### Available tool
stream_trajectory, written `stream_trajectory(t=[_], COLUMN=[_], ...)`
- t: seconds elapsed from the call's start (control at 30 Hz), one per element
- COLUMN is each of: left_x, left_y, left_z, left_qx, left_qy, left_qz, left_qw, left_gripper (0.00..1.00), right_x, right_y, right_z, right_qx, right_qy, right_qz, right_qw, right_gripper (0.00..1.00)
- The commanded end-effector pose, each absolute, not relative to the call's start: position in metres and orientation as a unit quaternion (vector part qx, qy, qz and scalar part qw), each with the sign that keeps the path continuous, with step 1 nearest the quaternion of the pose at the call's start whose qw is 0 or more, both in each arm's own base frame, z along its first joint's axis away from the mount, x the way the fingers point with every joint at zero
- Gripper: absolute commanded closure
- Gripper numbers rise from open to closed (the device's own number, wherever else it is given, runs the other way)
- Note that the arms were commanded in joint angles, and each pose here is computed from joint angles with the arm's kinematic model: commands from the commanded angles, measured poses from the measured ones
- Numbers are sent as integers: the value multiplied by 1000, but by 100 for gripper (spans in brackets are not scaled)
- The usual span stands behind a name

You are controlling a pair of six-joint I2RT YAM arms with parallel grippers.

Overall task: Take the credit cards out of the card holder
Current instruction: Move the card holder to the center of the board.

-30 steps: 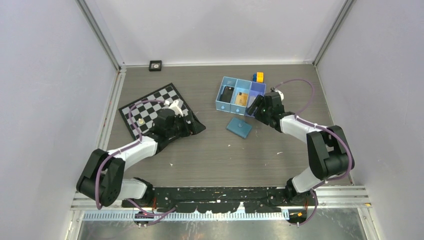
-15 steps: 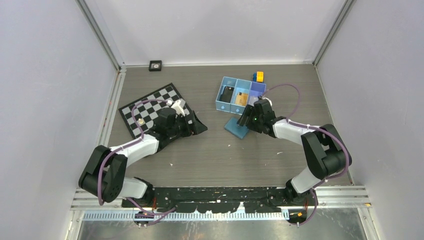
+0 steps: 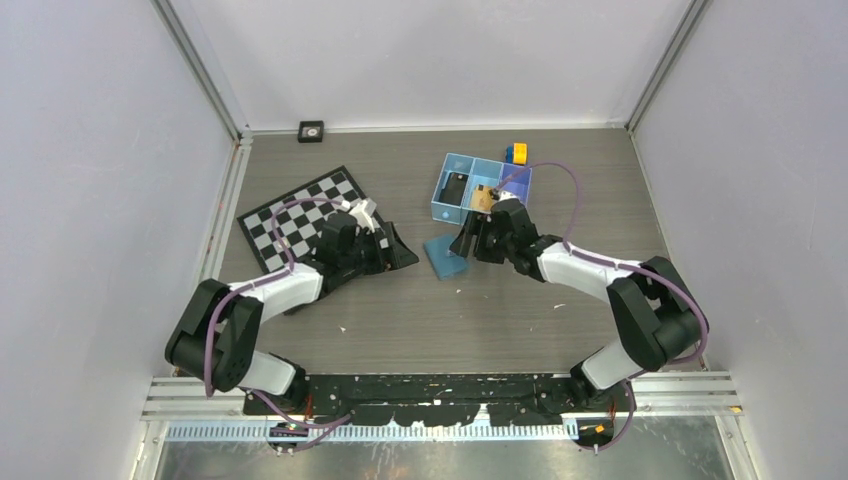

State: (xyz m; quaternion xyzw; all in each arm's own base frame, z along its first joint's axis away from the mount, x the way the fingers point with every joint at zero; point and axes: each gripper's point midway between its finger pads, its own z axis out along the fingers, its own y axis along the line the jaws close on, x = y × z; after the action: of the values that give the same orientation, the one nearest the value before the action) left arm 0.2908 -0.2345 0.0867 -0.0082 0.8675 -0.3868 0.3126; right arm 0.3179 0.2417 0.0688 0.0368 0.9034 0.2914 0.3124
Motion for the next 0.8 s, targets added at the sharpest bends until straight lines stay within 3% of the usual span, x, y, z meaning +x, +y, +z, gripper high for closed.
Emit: stream_trajectory(t=[0.0, 0.2, 0.53, 0.77], left_x=[298, 297, 296, 302], left_y=[-247, -252, -269, -272], left_z=[101, 93, 78, 66], left_qx=[5, 12, 8, -13], left_qy=[857, 863, 859, 857], left_qz=[-407, -409, -446, -452], left_qw=[316, 297, 252, 248], left_gripper=[20, 21, 22, 27], right_x=[348, 350, 335, 331], right_y=[214, 224, 260, 271], right_z=[92, 55, 35, 37], right_qx=[48, 30, 20, 26], right_qy=[896, 926, 927, 921], right_qz=[210, 189, 274, 299], right_qw=[389, 325, 254, 247], right_gripper=[31, 39, 39, 52])
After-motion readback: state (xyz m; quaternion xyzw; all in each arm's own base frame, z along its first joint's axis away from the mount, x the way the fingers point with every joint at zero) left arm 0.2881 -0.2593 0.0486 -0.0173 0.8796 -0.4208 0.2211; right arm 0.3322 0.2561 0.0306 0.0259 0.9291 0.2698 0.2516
